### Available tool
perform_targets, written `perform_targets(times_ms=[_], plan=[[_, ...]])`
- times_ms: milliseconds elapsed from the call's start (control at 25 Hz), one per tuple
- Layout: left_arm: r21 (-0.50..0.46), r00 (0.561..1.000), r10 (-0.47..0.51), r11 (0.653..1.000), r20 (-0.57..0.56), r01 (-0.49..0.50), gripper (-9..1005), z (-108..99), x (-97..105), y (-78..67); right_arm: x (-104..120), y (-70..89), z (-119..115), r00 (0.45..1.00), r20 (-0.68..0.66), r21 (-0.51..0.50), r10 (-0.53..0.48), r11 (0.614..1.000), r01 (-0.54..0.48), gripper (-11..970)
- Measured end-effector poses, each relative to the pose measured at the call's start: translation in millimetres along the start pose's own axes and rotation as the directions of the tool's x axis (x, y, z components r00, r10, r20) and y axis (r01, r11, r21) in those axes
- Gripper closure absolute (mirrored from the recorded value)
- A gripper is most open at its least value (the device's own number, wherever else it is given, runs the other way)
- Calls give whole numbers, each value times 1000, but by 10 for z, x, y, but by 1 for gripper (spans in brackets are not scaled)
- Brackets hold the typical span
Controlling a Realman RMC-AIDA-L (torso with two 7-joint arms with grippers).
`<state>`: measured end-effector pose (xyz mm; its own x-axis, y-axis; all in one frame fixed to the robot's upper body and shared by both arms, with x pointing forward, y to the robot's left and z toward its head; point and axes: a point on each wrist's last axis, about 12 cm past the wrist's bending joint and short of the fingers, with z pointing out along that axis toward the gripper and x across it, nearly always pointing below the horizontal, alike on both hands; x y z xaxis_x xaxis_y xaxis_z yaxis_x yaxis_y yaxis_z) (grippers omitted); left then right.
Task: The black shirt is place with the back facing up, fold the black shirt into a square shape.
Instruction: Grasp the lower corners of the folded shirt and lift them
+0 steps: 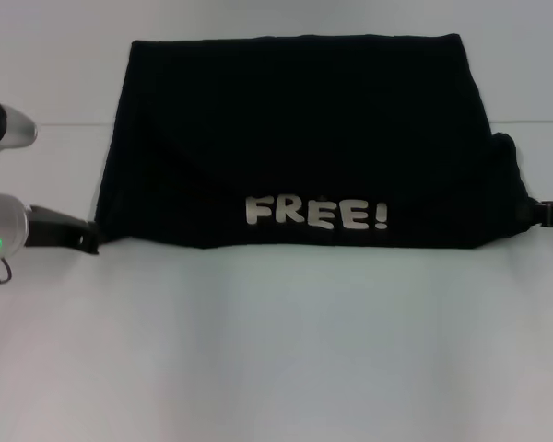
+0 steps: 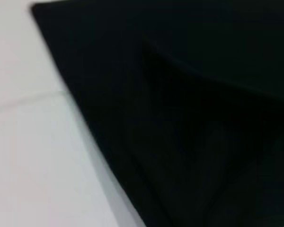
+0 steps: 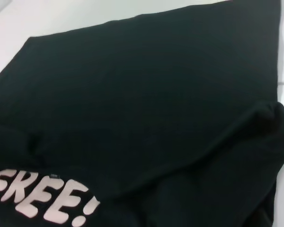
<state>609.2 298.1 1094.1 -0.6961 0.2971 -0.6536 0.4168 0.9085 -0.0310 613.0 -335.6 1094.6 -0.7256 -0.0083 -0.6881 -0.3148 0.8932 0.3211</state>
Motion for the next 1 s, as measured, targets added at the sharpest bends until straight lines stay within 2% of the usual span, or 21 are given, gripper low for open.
perform_targets(times_ms=[160, 440, 680, 1000], plan=[[101, 999, -47, 994, -13, 49, 954, -124, 110, -49, 67, -53, -104, 1000, 3, -8, 16, 1000, -16, 944], [305, 988, -147, 944, 43, 127, 954, -429, 380, -43, 245, -100, -353, 1000, 14, -58, 28, 998, -27, 948], [383, 968, -231, 907, 97, 178, 954, -579, 645, -1, 485, -148, -594, 999, 10, -111, 51, 993, -50, 948], [460, 953, -280, 865, 114, 199, 955, -764, 928, 3, 911, -243, -1005, 992, 42, -179, 119, 978, -110, 948]])
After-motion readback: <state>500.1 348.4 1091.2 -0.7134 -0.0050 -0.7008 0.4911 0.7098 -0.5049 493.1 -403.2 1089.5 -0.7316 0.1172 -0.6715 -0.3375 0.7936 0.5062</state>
